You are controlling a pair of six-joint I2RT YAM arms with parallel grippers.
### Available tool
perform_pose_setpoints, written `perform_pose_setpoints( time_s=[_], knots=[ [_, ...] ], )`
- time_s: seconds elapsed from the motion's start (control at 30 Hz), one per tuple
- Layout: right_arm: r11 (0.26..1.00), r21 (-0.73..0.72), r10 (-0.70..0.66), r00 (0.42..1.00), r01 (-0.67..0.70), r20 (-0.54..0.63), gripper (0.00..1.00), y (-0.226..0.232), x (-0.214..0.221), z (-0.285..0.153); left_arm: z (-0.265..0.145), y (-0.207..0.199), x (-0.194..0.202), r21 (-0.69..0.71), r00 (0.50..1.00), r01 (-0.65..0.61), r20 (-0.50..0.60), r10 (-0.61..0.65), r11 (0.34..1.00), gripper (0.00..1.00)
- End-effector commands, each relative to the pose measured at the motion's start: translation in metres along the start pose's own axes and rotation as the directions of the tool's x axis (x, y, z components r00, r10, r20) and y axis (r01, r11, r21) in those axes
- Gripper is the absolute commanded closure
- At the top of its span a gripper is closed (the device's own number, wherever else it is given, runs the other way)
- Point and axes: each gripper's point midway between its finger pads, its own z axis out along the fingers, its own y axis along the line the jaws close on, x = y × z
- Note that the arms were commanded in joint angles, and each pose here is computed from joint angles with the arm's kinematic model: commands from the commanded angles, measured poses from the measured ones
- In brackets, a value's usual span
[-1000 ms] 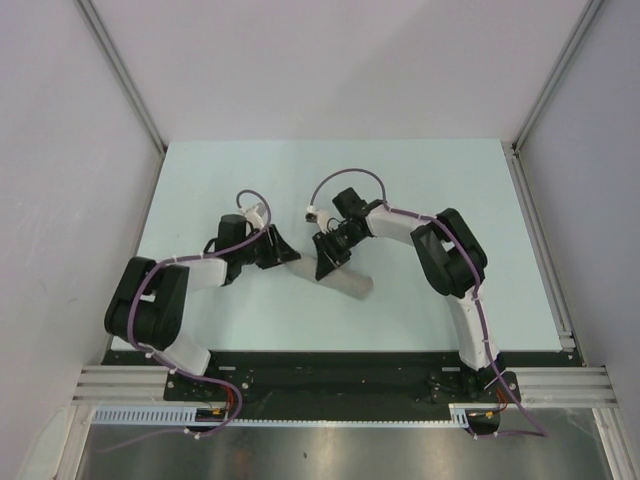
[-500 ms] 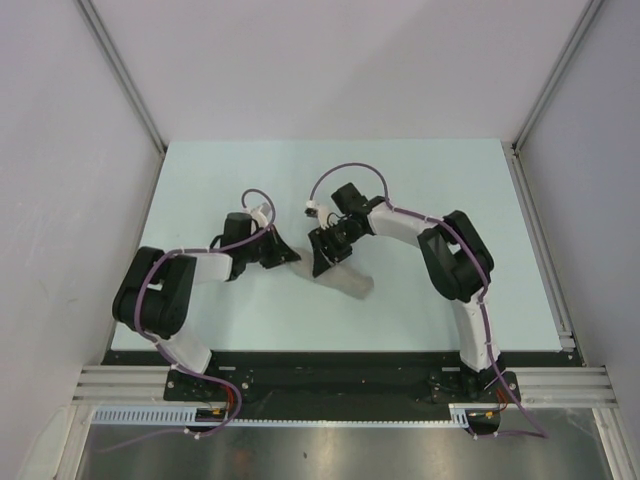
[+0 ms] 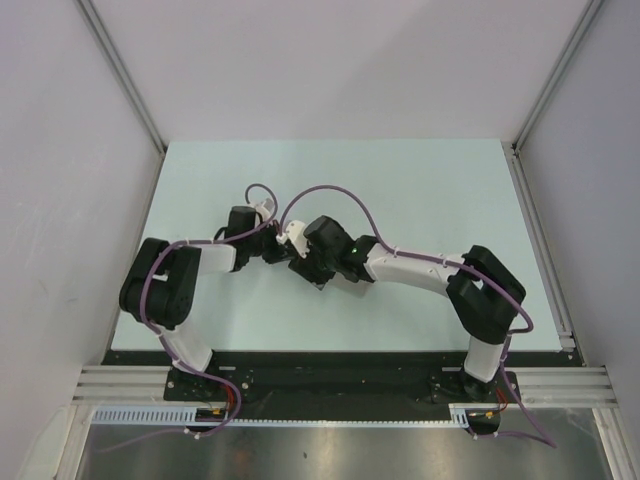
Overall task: Fold the napkin, place the utensils inside, and roll it up
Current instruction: Roll the napkin with the utensil
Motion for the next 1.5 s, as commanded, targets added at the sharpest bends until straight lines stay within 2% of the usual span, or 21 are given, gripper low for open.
perform_pose_setpoints(
  time_s=[0.0, 0.27, 0.77, 0.83, 0.87, 0.9, 1.1, 1.3, 1.47],
  knots=[
    [0.988, 0.140, -0.068, 0.998, 0.066, 0.007, 0.33, -0.028, -0.001, 0.015, 0.005, -0.003, -0.011, -0.008, 1.000, -0.009, 0.013, 0.009, 1.000, 1.00],
    [0.983, 0.137, -0.117, 0.991, 0.124, -0.057, 0.32, -0.027, 0.017, 0.036, 0.008, -0.002, -0.013, -0.011, 1.000, -0.013, 0.003, 0.013, 1.000, 1.00],
    [0.952, 0.257, -0.125, 0.978, 0.165, -0.165, 0.31, -0.054, 0.046, 0.053, 0.011, -0.011, -0.022, 0.013, 1.000, -0.028, -0.004, 0.028, 1.000, 0.98],
    [0.956, 0.257, -0.101, 0.980, 0.144, -0.173, 0.32, -0.059, 0.050, 0.055, 0.009, -0.015, -0.025, 0.021, 0.999, -0.032, 0.001, 0.032, 0.999, 0.89],
    [0.958, 0.253, -0.094, 0.982, 0.135, -0.166, 0.32, -0.060, 0.048, 0.054, 0.008, -0.017, -0.026, 0.023, 0.999, -0.036, 0.005, 0.036, 0.999, 0.80],
    [0.962, 0.247, -0.072, 0.984, 0.112, -0.165, 0.33, -0.064, 0.050, 0.053, 0.006, -0.018, -0.028, 0.023, 0.999, -0.038, 0.009, 0.038, 0.999, 0.76],
    [1.000, 0.026, 0.003, 0.991, 0.000, -0.135, 0.39, -0.045, 0.047, 0.053, -0.016, -0.025, -0.044, 0.014, 0.996, -0.058, 0.070, 0.056, 0.998, 0.51],
    [0.988, -0.115, 0.086, 0.980, -0.107, -0.180, 0.54, -0.037, 0.054, 0.058, -0.028, -0.023, -0.044, -0.023, 0.992, -0.085, 0.090, 0.087, 0.996, 0.43],
    [0.973, -0.157, 0.142, 0.974, -0.171, -0.177, 0.55, -0.038, 0.054, 0.059, -0.032, -0.012, -0.033, -0.060, 0.992, -0.077, 0.094, 0.083, 0.995, 0.38]
  ],
)
